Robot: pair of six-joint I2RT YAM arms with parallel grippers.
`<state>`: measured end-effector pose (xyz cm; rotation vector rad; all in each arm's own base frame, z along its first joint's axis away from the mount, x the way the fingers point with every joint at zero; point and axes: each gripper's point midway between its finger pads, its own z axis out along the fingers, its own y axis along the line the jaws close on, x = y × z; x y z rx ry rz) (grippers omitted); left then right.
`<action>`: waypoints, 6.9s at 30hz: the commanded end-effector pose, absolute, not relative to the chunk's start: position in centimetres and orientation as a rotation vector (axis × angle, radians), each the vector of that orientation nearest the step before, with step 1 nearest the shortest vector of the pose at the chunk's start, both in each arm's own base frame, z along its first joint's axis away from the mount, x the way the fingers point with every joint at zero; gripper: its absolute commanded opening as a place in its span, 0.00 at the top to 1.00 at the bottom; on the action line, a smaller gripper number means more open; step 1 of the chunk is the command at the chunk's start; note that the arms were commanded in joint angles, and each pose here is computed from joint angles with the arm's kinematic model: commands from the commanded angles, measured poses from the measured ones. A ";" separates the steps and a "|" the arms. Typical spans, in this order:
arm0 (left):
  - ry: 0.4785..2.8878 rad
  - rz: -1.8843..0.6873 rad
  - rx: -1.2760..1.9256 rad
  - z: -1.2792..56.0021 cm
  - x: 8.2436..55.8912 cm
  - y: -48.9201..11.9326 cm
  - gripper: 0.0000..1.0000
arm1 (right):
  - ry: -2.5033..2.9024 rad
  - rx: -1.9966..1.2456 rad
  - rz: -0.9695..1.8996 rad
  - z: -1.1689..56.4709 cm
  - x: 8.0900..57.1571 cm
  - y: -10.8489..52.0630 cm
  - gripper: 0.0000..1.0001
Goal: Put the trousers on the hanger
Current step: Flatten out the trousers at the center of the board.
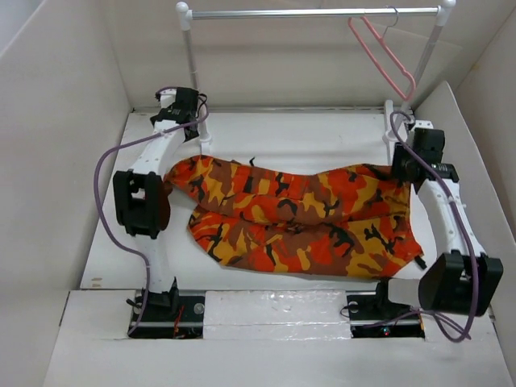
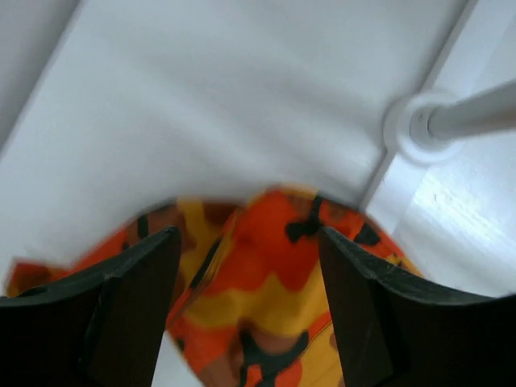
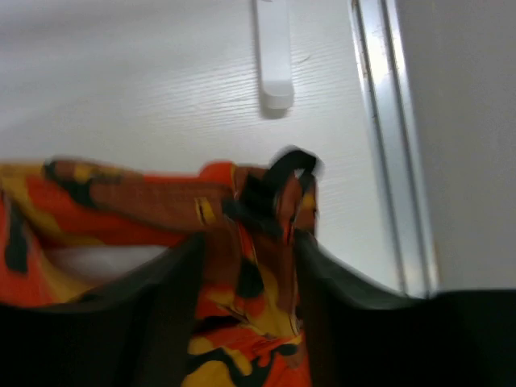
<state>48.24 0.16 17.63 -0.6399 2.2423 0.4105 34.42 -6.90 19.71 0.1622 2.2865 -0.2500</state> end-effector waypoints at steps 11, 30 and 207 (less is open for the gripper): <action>2.303 -0.014 -0.708 13.3 30.4 -2.9 0.38 | 2.009 -0.250 0.265 23.7 31.7 6.3 1.00; 2.144 -0.071 -1.379 5.8 29.3 5.7 0.36 | 2.073 -0.665 0.595 18.9 19.6 20.6 0.67; 2.585 -0.435 -0.665 4.6 25.4 -18.4 1.00 | 2.383 -0.617 0.508 6.7 31.4 18.9 0.58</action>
